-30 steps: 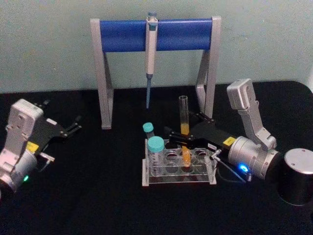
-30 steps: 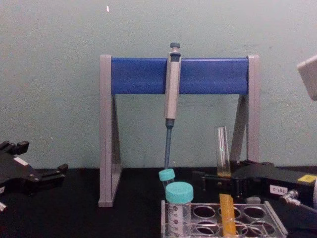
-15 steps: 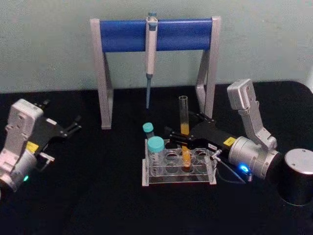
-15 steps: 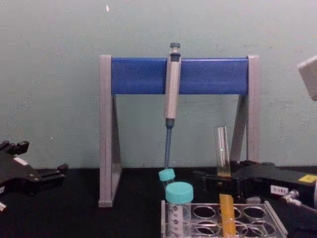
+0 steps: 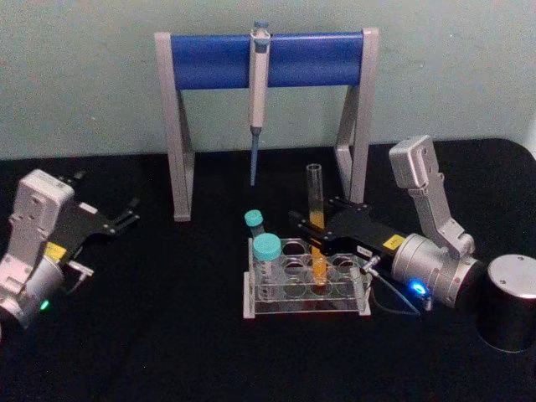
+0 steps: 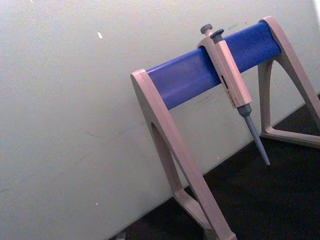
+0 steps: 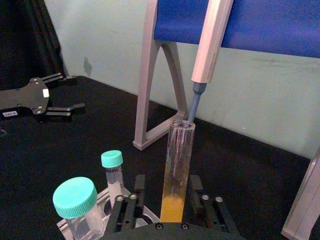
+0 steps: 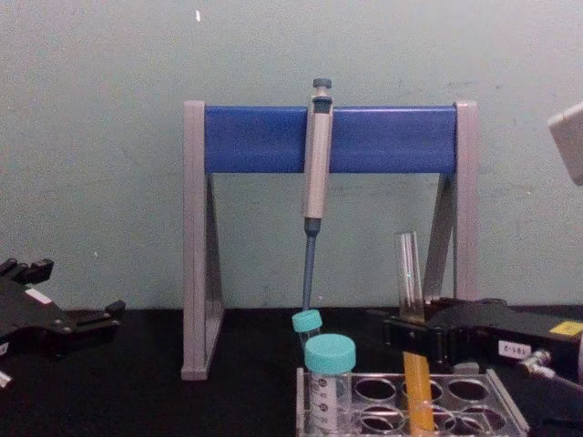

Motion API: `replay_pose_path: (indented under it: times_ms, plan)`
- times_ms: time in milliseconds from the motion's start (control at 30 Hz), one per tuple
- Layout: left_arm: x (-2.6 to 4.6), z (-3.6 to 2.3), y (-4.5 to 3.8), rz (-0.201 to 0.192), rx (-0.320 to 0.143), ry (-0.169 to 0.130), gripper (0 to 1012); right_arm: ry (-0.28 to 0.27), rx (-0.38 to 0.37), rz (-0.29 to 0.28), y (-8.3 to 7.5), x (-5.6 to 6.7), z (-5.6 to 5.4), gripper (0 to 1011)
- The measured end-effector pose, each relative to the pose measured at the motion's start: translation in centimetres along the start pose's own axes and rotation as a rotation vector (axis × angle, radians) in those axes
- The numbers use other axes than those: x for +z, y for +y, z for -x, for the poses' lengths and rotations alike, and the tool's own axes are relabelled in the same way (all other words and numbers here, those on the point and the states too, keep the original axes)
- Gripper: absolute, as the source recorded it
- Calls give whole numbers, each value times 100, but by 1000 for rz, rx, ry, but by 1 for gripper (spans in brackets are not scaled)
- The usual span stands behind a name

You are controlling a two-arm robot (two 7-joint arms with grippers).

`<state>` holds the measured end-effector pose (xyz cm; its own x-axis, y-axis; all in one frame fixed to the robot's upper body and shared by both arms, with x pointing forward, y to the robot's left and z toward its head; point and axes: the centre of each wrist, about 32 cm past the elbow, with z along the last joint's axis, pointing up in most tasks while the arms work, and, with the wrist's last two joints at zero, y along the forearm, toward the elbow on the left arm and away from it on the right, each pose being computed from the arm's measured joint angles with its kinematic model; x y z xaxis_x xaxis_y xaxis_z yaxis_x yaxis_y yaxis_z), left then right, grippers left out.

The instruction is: Pick up the test tube from the test tube rack, shake it, then place it back into the test tube rack.

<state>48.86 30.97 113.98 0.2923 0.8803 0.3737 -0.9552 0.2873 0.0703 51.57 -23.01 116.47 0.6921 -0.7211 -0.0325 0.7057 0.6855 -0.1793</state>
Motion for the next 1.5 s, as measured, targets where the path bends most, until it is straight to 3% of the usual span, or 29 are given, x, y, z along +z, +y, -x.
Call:
replay_pose_path:
  times_ms: [200,233,333,367,1033,1500]
  plan:
    - [0,0,0,0,0,0,1001,0,0,1,0,0,0,413]
    - [0,0,0,0,0,0,1001,0,0,1,0,0,0,343]
    - [0,0,0,0,0,0,1001,0,0,1,0,0,0,303]
    - [0,0,0,0,0,0,1001,0,0,1,0,0,0,233]
    - [0,0,0,0,0,0,1001,-13,5,-7,-18,-15,-4,226]
    - [0,0,0,0,0,0,1001,-60,10,-84,-134,-77,28,226]
